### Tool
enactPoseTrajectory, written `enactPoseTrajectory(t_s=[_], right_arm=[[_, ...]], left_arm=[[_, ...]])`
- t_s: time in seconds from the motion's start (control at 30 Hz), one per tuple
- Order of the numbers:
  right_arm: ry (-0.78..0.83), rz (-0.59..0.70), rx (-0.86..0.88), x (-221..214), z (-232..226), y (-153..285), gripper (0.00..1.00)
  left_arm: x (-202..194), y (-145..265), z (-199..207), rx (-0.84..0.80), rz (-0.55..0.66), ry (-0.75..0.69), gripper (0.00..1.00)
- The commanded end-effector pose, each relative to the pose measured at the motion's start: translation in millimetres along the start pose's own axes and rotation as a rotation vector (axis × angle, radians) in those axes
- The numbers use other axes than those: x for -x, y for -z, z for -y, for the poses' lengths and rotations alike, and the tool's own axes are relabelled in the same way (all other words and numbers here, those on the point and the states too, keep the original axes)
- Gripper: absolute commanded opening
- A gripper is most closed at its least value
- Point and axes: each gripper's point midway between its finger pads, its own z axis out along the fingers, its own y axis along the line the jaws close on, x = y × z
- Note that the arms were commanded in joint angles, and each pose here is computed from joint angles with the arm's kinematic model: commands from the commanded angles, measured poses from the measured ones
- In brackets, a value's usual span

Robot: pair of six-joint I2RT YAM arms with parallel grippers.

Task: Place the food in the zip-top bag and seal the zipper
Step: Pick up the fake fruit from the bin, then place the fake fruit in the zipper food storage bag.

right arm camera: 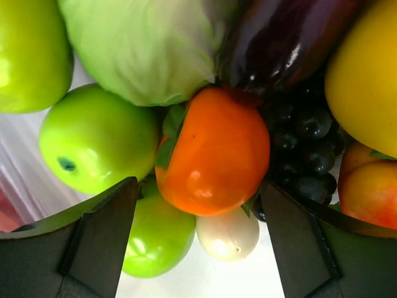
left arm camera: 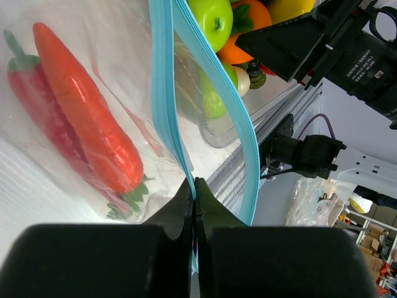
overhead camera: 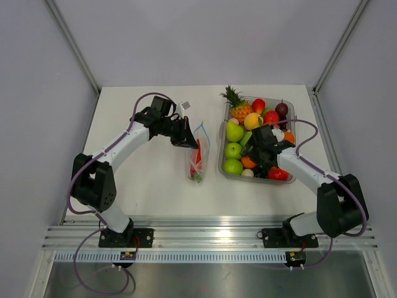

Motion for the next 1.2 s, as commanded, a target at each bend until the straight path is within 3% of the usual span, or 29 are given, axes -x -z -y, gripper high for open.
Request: enactPoseTrajectory(t_s=[0.0, 0.17, 0.43, 0.57, 0.7, 0.83, 0.97, 1.17], right_arm=[[-0.078, 0.069, 0.001, 17.5, -9.2, -7.5, 0.87], [-0.090, 0.087, -0.034, 18.9, -2.7, -12.4, 0.81], [-0.092, 0.182, 0.002, 39.8, -0.7, 25.1, 0.36], [-0.064, 0.224, 0.055, 52.9, -5.9, 57.3, 0.26], [0.002, 0.240, 0.162, 60.8, -20.9, 90.5, 0.25], [0.159, 0.176, 0.337, 56.1, -68.4, 122.9, 0.29], [0.318, 0.206, 0.407, 41.9, -121.7, 155.4, 0.30], [0.427, 0.174, 0.493, 20.4, -182.0, 161.3, 0.31]], left_arm=[[16.0, 8.2, 18.3, -0.027, 0.049, -0.066, 0.00], [15.6, 8.2, 19.8, -0.032, 0.047, -0.069, 0.00], [17.1, 6.5, 20.3, -0.036, 0.048, -0.068, 0.00], [18.2, 3.4, 20.5, -0.043, 0.042, -0.061, 0.00], [20.6, 1.7, 20.7, -0.047, 0.044, -0.064, 0.00], [20.3, 0.3, 19.2, -0.046, 0.039, -0.068, 0.00], [19.1, -1.3, 17.2, -0.044, 0.031, -0.064, 0.00], [17.5, -2.7, 15.5, -0.045, 0.027, -0.062, 0.00]])
